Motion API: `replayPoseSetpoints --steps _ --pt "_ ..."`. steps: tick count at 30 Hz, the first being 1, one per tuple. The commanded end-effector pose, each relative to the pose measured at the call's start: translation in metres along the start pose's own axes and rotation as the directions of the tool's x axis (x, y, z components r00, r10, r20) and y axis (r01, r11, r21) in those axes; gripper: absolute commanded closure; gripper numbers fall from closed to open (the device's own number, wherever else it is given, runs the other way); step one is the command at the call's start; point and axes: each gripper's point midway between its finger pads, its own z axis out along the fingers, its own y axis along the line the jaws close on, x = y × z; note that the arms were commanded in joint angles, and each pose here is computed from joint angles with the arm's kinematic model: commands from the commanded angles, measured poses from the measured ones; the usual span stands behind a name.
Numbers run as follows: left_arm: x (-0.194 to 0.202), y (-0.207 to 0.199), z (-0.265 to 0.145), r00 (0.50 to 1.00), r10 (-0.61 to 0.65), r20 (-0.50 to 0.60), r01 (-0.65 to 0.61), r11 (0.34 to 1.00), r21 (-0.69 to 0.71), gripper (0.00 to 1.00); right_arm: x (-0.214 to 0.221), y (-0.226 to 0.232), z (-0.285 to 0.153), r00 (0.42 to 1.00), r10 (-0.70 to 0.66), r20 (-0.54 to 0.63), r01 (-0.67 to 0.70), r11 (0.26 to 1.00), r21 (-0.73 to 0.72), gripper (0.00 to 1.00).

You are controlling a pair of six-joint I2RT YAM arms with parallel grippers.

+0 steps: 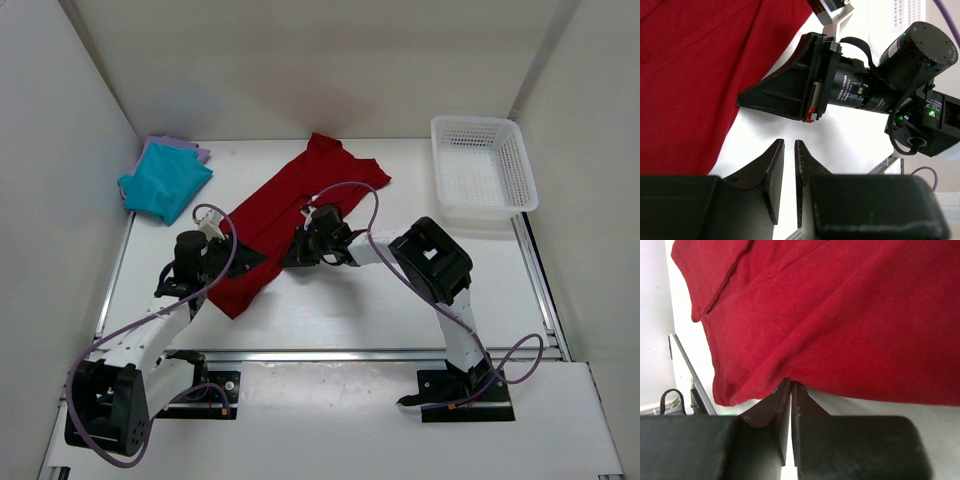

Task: Fold and stack the t-shirts
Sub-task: Rotate the tshirt 90 degrees, then grab the bottom of the folded rectangular tshirt with both arms

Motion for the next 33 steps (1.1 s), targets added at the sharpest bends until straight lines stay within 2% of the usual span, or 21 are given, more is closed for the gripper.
replayPoseSetpoints --steps 1,4,6,7,9,10,12,14,16,17,21,24,27,30,33 --pt "-0.013 -0.015 -0.004 0.999 0.025 0.034 -0.027 0.999 0.039 0.75 0.006 -0.033 -0.003 1.000 0.014 -0.019 -0.012 0.995 0.095 0.99" --pt "-0.010 -0.011 -0.003 1.000 0.022 0.022 -0.022 0.999 0.028 0.75 -0.005 -0.035 -0.032 1.000 0.006 0.029 -0.008 0.997 0.081 1.00" --pt "-0.007 -0.008 -0.001 0.999 0.034 0.020 -0.034 0.999 0.013 0.75 0.008 -0.054 -0.058 0.999 0.019 0.025 -0.022 0.995 0.102 1.00" --pt "0.001 -0.007 0.001 0.999 0.038 -0.002 -0.038 0.999 0.007 0.74 -0.003 -0.055 -0.075 0.998 0.017 0.065 -0.024 0.995 0.101 1.00" --pt "0.008 -0.003 0.003 0.999 0.047 -0.017 -0.047 0.999 -0.009 0.75 0.012 -0.090 -0.110 0.996 0.047 0.072 -0.058 0.985 0.162 1.00" --pt "0.018 -0.002 0.005 0.997 0.056 -0.045 -0.057 0.998 -0.014 0.75 0.010 -0.086 -0.125 0.995 0.050 0.091 -0.063 0.988 0.144 1.00" --pt "0.028 0.002 0.007 0.995 0.073 -0.074 -0.076 0.996 -0.036 0.74 0.025 -0.119 -0.162 0.986 0.112 0.125 -0.133 0.975 0.178 0.99" --pt "0.037 0.005 0.009 0.990 0.094 -0.101 -0.100 0.994 -0.048 0.73 0.032 -0.129 -0.185 0.979 0.152 0.135 -0.173 0.972 0.162 0.84" --pt "0.048 0.016 0.007 0.987 0.107 -0.124 -0.118 0.989 -0.091 0.70 0.036 -0.128 -0.206 0.978 0.140 0.156 -0.163 0.975 0.149 0.60" --pt "0.052 0.023 0.004 0.985 0.113 -0.131 -0.128 0.985 -0.117 0.69 0.039 -0.128 -0.213 0.978 0.131 0.164 -0.159 0.973 0.167 0.56" --pt "0.078 0.049 -0.004 0.976 0.099 -0.195 -0.135 0.974 -0.181 0.62 0.047 -0.132 -0.235 0.976 0.065 0.206 -0.122 0.952 0.279 0.56" --pt "0.109 0.063 -0.013 0.946 0.113 -0.305 -0.183 0.961 -0.209 0.57 0.080 -0.125 -0.238 0.986 0.061 0.154 -0.108 0.943 0.316 0.57" --pt "0.130 0.077 -0.024 0.929 0.082 -0.360 -0.178 0.954 -0.243 0.54 0.109 -0.113 -0.235 0.993 0.059 0.102 -0.088 0.946 0.312 0.56" --pt "0.131 0.085 -0.030 0.942 0.071 -0.328 -0.162 0.952 -0.259 0.51 0.143 -0.091 -0.224 0.998 0.066 0.021 -0.069 0.962 0.265 0.55" --pt "0.141 0.085 -0.033 0.935 0.051 -0.350 -0.142 0.960 -0.241 0.55 0.163 -0.087 -0.219 0.996 0.087 -0.010 -0.081 0.964 0.254 0.56"
